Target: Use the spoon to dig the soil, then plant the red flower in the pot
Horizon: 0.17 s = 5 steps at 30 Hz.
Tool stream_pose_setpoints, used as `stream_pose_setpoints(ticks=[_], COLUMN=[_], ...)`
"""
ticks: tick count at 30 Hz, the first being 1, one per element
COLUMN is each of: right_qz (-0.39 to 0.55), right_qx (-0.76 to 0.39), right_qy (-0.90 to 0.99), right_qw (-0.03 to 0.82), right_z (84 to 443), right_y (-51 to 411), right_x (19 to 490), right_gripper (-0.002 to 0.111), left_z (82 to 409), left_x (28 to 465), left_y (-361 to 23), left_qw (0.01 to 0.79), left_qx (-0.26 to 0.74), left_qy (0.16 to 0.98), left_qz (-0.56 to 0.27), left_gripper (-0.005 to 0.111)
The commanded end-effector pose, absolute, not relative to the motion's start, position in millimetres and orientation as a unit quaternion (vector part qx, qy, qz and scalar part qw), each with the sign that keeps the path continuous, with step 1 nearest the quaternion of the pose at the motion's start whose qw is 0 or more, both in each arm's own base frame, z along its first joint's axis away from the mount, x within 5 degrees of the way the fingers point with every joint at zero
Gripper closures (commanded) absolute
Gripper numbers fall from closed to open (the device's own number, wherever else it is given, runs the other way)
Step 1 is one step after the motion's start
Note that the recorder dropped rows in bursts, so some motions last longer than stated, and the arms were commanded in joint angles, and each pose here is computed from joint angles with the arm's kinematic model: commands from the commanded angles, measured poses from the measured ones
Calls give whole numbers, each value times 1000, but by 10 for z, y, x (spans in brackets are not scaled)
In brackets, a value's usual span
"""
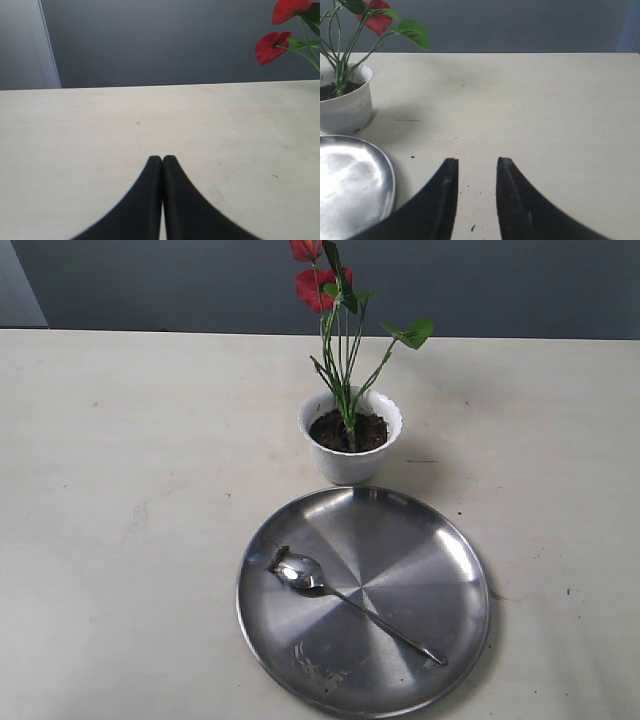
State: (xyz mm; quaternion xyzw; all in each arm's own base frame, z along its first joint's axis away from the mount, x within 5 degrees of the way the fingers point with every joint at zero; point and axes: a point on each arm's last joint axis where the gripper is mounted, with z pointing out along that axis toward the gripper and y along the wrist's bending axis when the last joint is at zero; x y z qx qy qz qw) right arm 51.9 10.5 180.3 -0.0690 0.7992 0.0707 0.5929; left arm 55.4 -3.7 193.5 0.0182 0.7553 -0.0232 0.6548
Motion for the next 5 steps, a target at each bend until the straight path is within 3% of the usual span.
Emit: stream_pose_setpoints(ticks=[1, 5], right_qz=[69, 69], right_qx=[-68, -68], right_qy=[795, 795], right_qw=[599, 599], right_z=[1804, 1804], right_y=[102, 102], right_x=[520, 520], right_gripper=[81, 81], left_z=[1934, 1934], left_x=[556, 556], left_y=[-37, -37], left_qw=[659, 659], left_qx=[19, 19], left_qy=[752, 752], left_qz=[-24, -24], left_gripper=[106, 106])
